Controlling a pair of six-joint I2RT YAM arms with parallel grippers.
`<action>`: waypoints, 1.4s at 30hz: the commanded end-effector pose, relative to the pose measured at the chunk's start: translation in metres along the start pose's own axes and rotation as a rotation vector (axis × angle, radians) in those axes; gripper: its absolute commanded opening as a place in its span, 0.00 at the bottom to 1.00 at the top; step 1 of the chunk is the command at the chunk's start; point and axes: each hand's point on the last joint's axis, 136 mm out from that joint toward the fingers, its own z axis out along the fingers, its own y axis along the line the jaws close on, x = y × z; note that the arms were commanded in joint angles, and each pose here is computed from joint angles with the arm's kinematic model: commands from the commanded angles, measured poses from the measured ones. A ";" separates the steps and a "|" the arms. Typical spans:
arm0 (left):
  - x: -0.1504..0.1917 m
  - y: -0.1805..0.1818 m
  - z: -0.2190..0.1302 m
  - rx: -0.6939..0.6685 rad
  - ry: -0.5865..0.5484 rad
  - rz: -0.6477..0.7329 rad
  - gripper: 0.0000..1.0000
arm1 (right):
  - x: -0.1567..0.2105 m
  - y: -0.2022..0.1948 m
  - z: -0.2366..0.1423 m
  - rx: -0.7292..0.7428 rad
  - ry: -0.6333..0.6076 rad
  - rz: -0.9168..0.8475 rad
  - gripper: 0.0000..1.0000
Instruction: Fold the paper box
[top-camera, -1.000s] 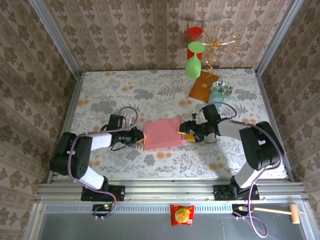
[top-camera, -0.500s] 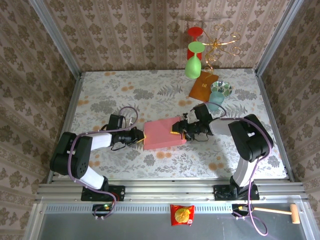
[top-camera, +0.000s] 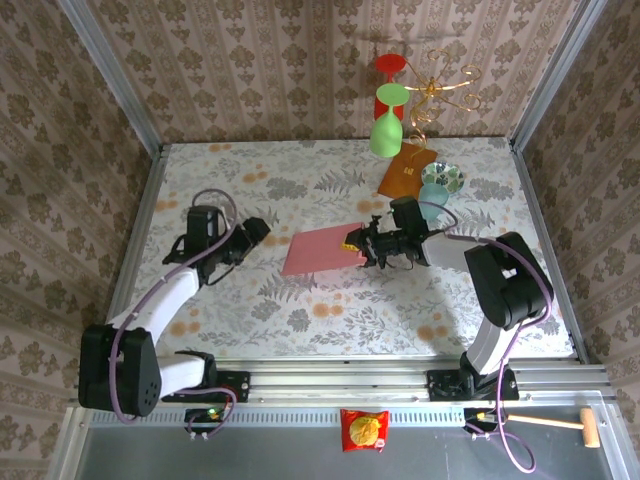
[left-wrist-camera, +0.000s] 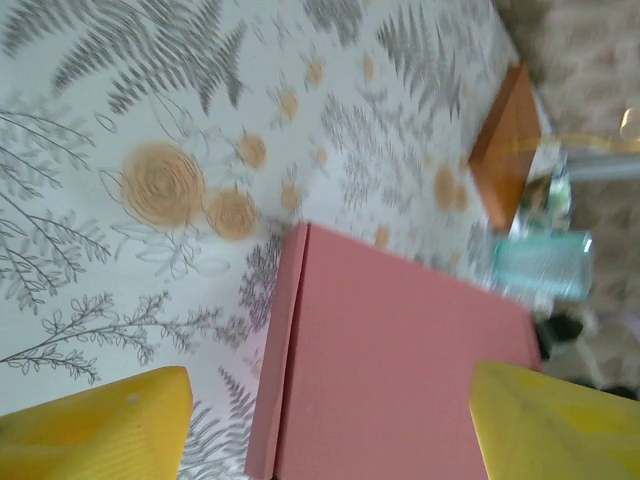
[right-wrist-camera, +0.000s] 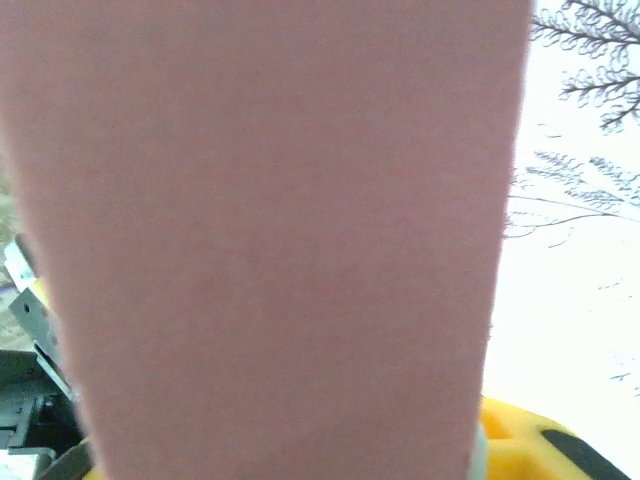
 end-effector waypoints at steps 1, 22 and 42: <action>0.012 0.024 0.005 -0.107 0.079 -0.258 0.72 | 0.010 0.006 -0.004 0.012 0.065 0.249 0.31; 0.062 0.018 0.057 -0.069 0.240 -0.813 0.73 | 0.013 0.013 -0.011 -0.059 0.100 0.542 0.28; 0.061 -0.009 0.081 0.026 0.244 -0.935 0.17 | 0.002 -0.007 -0.011 -0.059 0.094 0.588 0.35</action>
